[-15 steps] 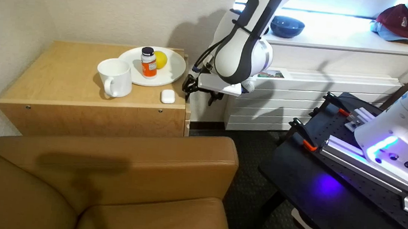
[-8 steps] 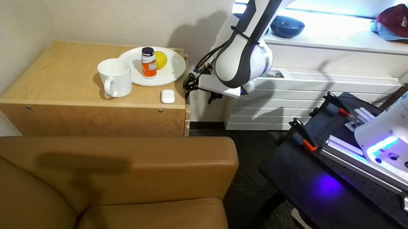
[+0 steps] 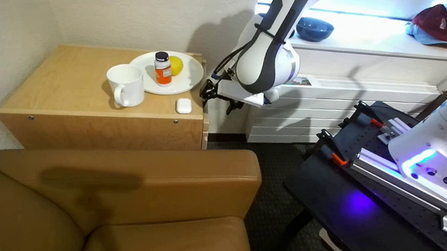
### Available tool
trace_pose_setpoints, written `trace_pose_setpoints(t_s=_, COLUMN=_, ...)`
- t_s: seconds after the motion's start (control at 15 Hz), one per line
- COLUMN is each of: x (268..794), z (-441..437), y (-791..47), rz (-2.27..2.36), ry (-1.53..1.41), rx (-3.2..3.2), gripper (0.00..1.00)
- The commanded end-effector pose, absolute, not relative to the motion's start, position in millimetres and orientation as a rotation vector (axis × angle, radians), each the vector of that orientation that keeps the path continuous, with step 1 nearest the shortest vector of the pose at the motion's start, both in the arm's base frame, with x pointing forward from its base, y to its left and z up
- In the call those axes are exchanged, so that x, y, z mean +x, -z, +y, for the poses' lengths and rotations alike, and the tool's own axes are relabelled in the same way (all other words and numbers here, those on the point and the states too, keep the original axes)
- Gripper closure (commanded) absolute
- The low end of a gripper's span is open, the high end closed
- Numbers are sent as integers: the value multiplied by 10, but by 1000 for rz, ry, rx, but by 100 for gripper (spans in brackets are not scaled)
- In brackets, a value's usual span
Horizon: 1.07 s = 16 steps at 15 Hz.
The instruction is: Open the top drawer.
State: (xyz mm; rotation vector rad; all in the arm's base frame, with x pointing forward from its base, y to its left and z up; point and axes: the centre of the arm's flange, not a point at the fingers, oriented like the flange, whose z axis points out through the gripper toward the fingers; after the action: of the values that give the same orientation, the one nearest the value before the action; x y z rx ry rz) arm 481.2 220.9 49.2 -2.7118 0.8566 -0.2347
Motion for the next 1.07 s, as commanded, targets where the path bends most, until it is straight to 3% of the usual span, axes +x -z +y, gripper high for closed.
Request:
trace_pose_setpoints(t_s=0.0, x=4811, z=2192, y=-482, rz=854, ry=217, rx=-2699, gripper=0)
trace_pose_setpoints(t_s=1.0, x=4803, z=1993, y=-207, rz=982, ry=234, rx=-2780, gripper=0)
